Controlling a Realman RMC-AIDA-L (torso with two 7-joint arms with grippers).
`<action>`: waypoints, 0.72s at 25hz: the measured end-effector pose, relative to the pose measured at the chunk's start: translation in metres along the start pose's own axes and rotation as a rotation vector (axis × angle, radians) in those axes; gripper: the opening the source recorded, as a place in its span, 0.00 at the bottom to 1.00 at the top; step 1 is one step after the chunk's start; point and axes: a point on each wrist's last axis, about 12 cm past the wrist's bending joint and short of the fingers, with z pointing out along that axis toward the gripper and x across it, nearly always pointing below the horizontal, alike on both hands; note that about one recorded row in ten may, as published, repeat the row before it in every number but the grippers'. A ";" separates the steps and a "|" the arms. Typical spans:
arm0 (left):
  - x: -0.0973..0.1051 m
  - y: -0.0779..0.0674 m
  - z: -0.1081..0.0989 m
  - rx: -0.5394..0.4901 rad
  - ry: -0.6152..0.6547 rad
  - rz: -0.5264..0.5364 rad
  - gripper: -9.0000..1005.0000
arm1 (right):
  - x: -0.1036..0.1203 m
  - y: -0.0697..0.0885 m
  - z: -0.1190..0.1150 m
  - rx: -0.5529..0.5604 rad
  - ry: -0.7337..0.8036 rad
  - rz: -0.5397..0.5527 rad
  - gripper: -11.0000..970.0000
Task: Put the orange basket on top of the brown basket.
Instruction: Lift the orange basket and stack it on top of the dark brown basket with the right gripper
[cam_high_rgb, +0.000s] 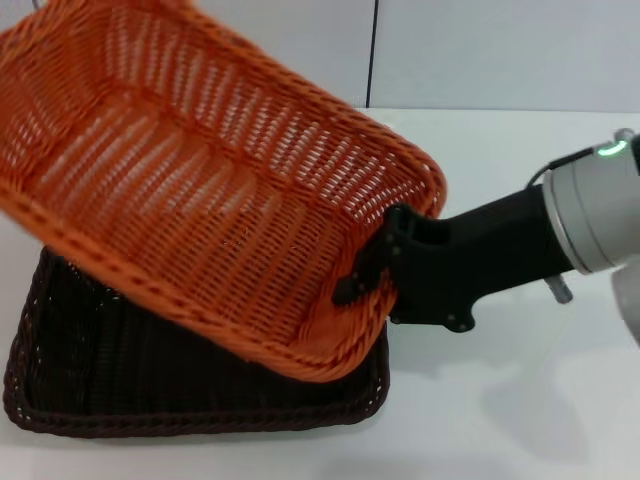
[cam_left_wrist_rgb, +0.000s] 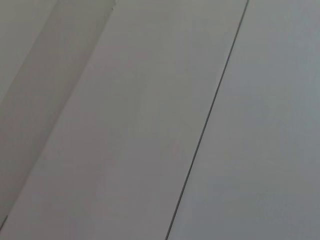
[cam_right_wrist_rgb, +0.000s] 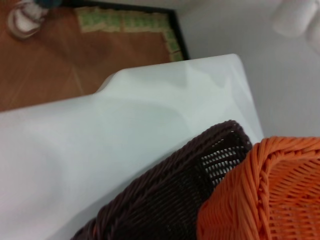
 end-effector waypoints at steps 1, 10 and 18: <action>0.000 0.000 -0.001 0.000 -0.008 -0.011 0.86 | 0.000 -0.001 0.001 -0.007 0.001 -0.011 0.14; -0.002 -0.002 -0.003 -0.003 -0.056 -0.050 0.86 | 0.002 -0.003 0.003 -0.093 0.018 -0.157 0.14; 0.006 0.003 -0.010 -0.058 -0.067 -0.092 0.86 | 0.009 0.002 0.003 -0.116 0.017 -0.257 0.14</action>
